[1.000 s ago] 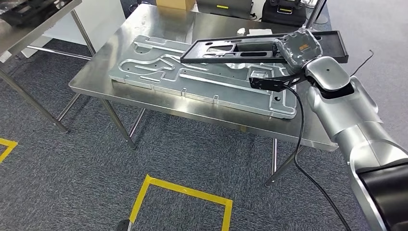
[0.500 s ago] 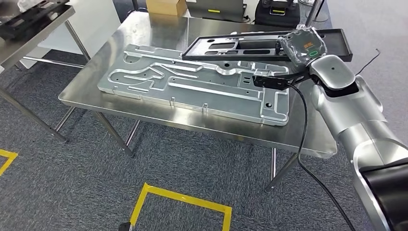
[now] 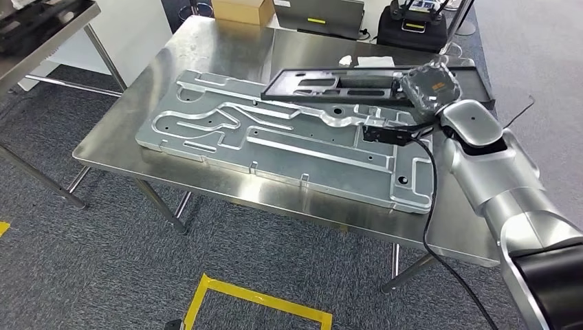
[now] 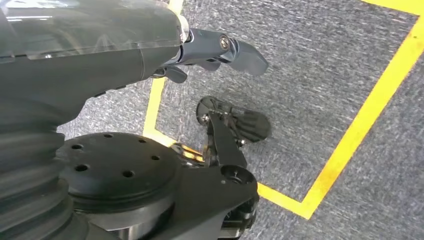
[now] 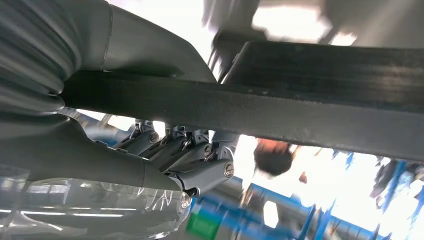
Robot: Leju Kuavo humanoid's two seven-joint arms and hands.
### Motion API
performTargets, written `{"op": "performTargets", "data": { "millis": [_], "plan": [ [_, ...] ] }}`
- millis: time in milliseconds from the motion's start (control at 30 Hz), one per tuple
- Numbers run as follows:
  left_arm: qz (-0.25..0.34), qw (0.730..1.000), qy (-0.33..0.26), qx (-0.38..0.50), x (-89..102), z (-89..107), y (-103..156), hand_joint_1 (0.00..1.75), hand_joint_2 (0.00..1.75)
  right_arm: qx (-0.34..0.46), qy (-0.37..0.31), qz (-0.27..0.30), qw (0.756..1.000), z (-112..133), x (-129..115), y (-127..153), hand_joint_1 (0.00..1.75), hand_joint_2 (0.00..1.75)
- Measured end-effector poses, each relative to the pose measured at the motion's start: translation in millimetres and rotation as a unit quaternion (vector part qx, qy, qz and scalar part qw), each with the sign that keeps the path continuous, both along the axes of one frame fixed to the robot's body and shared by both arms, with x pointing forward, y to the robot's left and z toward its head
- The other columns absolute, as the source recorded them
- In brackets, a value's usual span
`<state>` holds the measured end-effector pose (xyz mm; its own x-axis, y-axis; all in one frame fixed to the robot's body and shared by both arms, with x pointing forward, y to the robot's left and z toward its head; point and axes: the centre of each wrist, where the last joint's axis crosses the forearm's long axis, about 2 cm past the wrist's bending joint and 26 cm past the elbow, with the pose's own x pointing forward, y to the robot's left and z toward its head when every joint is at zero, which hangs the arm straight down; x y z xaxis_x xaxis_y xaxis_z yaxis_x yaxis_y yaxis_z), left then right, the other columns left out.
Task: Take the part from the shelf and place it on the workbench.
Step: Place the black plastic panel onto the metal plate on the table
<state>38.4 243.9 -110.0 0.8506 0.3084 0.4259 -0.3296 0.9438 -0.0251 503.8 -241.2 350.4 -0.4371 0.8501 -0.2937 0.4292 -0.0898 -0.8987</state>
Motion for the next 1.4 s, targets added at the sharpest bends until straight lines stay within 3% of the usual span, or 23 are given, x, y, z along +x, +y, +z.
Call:
{"op": "performTargets", "data": {
  "millis": [200,333,433,1000,1133,1400],
  "plan": [
    [0.007,1.000,0.001,0.008,0.0,0.3,-2.8,0.00,1.75,0.070,0.052,0.035,0.996,-44.3,-8.0,-1.7,1.75,1.75],
    [0.013,1.000,-0.021,0.013,3.3,0.8,-3.9,0.00,1.75,0.085,0.080,0.046,0.992,-100.5,-27.7,18.9,1.75,1.75],
    [0.020,0.999,-0.035,0.018,7.0,1.1,-3.4,0.00,1.75,0.091,0.088,0.045,0.991,-118.6,-37.2,32.0,1.75,1.75],
    [0.036,0.997,-0.074,0.006,-1.5,0.1,-3.2,0.00,1.75,0.088,0.055,0.065,0.992,-73.2,-24.2,33.5,1.75,1.75],
    [0.037,0.997,-0.074,0.012,-2.4,0.0,-3.0,0.00,1.75,0.082,0.054,0.071,0.993,-72.2,-24.0,34.5,0.00,0.00],
    [0.035,0.997,-0.063,0.017,-3.0,-0.1,-2.5,0.00,1.75,0.068,0.051,0.075,0.994,-73.1,-25.3,39.8,0.00,0.00]
  ]
}}
